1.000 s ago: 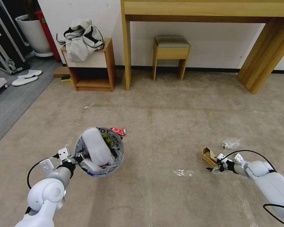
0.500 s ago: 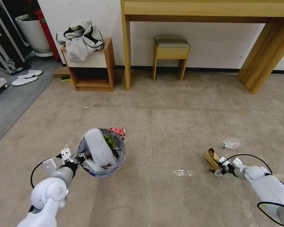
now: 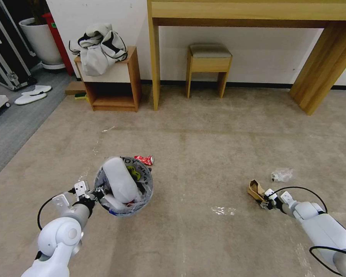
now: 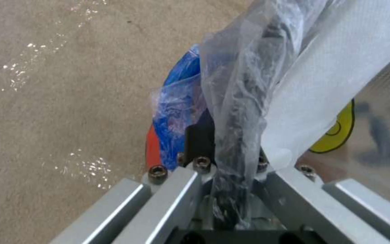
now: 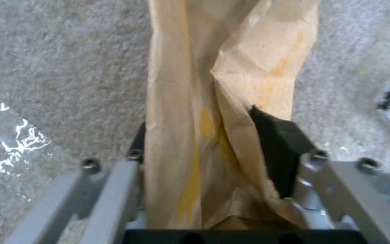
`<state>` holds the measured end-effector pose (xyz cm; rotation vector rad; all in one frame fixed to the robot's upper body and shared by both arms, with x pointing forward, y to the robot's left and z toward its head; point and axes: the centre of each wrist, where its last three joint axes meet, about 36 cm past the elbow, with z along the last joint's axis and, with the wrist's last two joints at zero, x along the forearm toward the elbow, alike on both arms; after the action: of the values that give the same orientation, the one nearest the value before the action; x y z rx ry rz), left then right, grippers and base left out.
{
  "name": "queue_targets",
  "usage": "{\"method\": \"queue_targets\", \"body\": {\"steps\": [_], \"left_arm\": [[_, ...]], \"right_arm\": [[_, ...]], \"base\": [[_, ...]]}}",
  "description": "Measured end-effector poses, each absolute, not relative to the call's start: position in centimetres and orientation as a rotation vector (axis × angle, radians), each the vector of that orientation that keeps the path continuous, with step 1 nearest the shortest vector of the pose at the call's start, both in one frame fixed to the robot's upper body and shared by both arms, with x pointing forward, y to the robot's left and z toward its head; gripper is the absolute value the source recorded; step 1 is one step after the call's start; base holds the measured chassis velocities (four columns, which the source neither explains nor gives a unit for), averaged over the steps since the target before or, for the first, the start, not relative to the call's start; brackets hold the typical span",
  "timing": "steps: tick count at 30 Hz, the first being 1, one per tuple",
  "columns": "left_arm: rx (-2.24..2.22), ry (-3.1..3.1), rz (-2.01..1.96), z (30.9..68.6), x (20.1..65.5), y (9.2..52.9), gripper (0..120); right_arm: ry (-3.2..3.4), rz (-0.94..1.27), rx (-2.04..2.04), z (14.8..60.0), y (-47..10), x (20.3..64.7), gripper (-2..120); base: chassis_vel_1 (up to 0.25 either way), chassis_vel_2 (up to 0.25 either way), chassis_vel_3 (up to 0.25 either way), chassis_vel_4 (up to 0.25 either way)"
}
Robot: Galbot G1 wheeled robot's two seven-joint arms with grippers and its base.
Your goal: Pick up the trash bin and place the garbage on the floor into it.
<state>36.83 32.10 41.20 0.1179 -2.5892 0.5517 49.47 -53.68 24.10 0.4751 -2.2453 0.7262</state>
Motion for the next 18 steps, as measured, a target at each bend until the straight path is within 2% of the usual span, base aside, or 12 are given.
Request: {"method": "queue_targets", "body": {"steps": [2, 4, 6, 8, 10, 12, 18], "left_arm": [[0.117, -2.591, 0.552, 41.2, 36.9, 32.1, 0], [0.118, -2.592, 0.551, 41.2, 36.9, 32.1, 0], [0.118, -2.593, 0.555, 41.2, 36.9, 32.0, 0], [0.118, -2.593, 0.555, 41.2, 36.9, 32.0, 0], [0.115, -2.592, 0.557, 41.1, 36.9, 31.9, 0], [0.115, -2.592, 0.557, 41.1, 36.9, 31.8, 0], [0.104, -2.595, 0.551, 41.2, 36.6, 31.7, 0]], "right_arm": [[-2.257, 0.734, 0.477, 24.5, -53.8, 49.4, 31], [-2.261, 0.737, 0.479, 24.7, -53.9, 49.4, 29], [-2.271, 0.747, 0.485, 25.3, -53.8, 49.5, 15], [-2.272, 0.747, 0.485, 25.4, -53.8, 49.5, 13], [-2.274, 0.743, 0.482, 25.5, -53.7, 49.6, 4], [-2.276, 0.740, 0.479, 25.5, -53.7, 49.7, 0], [-2.297, 0.737, 0.473, 26.1, -53.3, 50.2, 0]], "base": [[0.000, 0.000, 0.000, 0.000], [0.000, 0.000, 0.000, 0.000], [0.000, 0.000, 0.000, 0.000], [0.000, 0.000, 0.000, 0.000], [0.000, 0.000, 0.000, 0.000], [0.000, 0.000, 0.000, 0.000], [0.000, 0.000, 0.000, 0.000]]}}
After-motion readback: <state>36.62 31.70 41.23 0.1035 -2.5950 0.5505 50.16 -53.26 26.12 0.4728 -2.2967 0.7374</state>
